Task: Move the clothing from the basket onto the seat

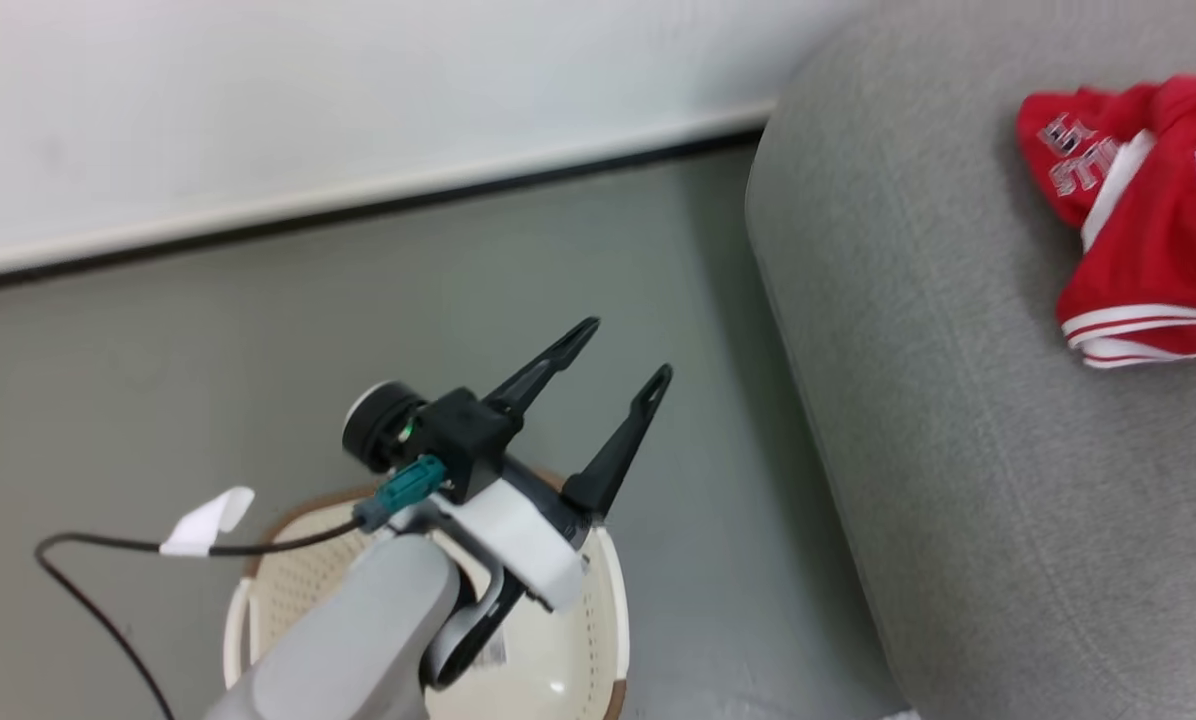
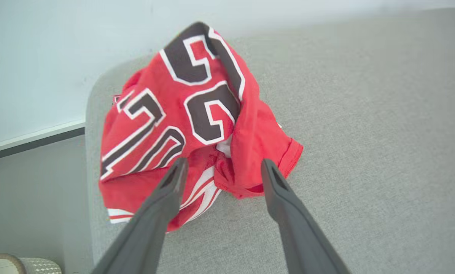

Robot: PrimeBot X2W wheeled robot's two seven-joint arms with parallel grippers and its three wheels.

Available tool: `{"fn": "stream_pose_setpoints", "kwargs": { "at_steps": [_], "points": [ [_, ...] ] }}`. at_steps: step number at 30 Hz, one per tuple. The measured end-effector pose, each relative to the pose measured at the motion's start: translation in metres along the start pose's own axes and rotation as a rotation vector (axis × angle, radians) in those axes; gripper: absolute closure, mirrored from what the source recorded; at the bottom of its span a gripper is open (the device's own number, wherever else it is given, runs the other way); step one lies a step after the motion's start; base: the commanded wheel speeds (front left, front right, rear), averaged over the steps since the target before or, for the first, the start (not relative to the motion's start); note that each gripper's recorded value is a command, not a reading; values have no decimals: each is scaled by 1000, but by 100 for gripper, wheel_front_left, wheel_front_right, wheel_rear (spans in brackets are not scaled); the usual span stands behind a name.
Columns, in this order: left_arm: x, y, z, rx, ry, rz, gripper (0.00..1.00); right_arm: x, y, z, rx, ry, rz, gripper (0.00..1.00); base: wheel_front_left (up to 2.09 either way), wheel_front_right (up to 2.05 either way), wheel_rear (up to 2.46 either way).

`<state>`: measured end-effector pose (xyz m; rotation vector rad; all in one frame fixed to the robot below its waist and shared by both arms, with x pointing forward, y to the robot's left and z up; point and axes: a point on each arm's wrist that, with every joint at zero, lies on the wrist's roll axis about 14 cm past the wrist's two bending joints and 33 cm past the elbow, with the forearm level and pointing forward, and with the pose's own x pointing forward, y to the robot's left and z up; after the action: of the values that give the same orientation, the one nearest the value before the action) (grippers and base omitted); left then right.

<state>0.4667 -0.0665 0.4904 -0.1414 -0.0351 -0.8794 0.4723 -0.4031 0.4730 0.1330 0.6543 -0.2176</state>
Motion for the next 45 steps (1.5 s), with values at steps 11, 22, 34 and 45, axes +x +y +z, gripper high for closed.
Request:
{"fn": "stream_pose_setpoints", "kwargs": {
  "at_steps": [11,22,34,45],
  "points": [
    [-51,-6,58,67,-72,142,0,-88,40,58,-95,-354,159,0,0,0,0],
    [-137,49,108,141,-169,460,0,-148,146,72,-116,-648,471,0,0,0,0],
    [-234,90,102,134,-168,774,0,-152,203,19,-53,-747,601,0,0,0,0],
    [-285,103,82,105,-146,942,0,-146,220,-39,-11,-724,577,0,0,0,0]
  ]
}}
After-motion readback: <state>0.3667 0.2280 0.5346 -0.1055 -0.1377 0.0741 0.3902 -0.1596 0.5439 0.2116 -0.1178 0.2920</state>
